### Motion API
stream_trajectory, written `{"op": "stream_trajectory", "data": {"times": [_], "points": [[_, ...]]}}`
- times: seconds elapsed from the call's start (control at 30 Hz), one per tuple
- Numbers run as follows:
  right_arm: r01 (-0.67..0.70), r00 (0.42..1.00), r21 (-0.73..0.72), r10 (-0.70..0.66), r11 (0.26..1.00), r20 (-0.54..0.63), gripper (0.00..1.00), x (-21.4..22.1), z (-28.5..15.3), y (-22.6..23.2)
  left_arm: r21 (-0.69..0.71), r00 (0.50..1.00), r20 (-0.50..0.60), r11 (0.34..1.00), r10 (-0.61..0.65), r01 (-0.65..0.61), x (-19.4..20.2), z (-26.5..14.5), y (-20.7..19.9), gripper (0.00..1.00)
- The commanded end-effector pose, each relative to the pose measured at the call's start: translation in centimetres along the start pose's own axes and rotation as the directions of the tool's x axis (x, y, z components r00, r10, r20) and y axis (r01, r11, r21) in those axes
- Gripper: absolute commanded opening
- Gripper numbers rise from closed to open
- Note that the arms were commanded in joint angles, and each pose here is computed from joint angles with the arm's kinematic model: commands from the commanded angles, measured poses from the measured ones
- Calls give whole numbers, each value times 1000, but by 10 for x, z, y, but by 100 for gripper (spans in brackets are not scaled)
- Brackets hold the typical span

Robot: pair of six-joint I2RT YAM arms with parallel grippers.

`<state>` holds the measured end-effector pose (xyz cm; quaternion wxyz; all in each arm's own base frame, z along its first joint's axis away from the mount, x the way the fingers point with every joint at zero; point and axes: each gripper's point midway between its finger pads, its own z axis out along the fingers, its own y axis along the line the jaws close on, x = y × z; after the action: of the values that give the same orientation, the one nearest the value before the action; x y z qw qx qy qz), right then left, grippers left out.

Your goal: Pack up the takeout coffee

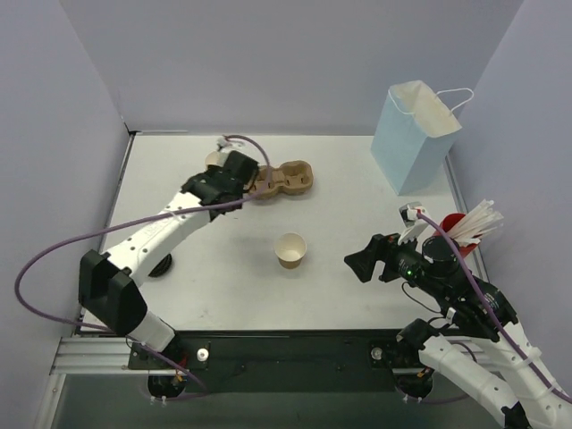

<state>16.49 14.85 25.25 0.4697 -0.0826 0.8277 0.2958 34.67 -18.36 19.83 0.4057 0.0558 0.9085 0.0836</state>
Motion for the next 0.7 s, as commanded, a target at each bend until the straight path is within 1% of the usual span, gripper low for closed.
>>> {"op": "stream_trajectory", "data": {"times": [0.0,0.03,0.07,0.13,0.17,0.23,0.27,0.33,0.37,0.4,0.47,0.5,0.57,0.63,0.67], "points": [[-7,998,-28,8,1000,57,81,-11,-8,6,-273,980,15,942,-198,194,14,-3,107,51],[-4,998,-28,5,1000,58,81,-11,-7,6,-332,957,50,899,-286,286,15,-6,140,51],[-2,998,-26,4,1000,57,81,-10,-7,5,-372,932,60,859,-357,352,28,-3,152,51],[-1,998,-28,2,1000,61,81,-10,-5,5,-412,887,85,795,-453,446,40,-6,178,51],[-1,998,-27,2,1000,57,81,-8,-3,4,-453,852,85,742,-516,495,53,-3,199,51],[2,999,-28,-1,1000,48,81,-6,0,4,-482,796,115,667,-595,568,66,-8,218,51],[8,999,-27,-7,1000,43,81,-6,1,4,-517,739,147,586,-657,624,76,-9,238,51],[10,999,-29,-8,1000,41,81,-6,2,5,-552,674,172,496,-718,670,96,-14,256,51],[10,999,-31,-9,999,33,81,-5,4,5,-556,624,178,446,-761,702,105,-15,263,50],[11,1000,-31,-10,999,26,81,-4,5,5,-588,569,207,364,-796,722,119,-19,283,50],[7,1000,-32,-7,999,19,81,-3,8,5,-597,510,218,300,-832,744,130,-24,293,50],[8,1000,-33,-7,999,13,81,-2,9,5,-610,474,247,244,-845,754,136,-29,307,50],[9,1000,-35,-8,999,2,81,-1,11,6,-607,458,247,232,-854,760,136,-31,314,50],[16,1000,-34,-16,999,-4,81,-2,13,6,-621,454,255,215,-854,754,135,-36,318,50],[18,1000,-34,-19,999,-10,81,-3,14,7,-619,430,268,188,-862,763,135,-36,317,51]]}}
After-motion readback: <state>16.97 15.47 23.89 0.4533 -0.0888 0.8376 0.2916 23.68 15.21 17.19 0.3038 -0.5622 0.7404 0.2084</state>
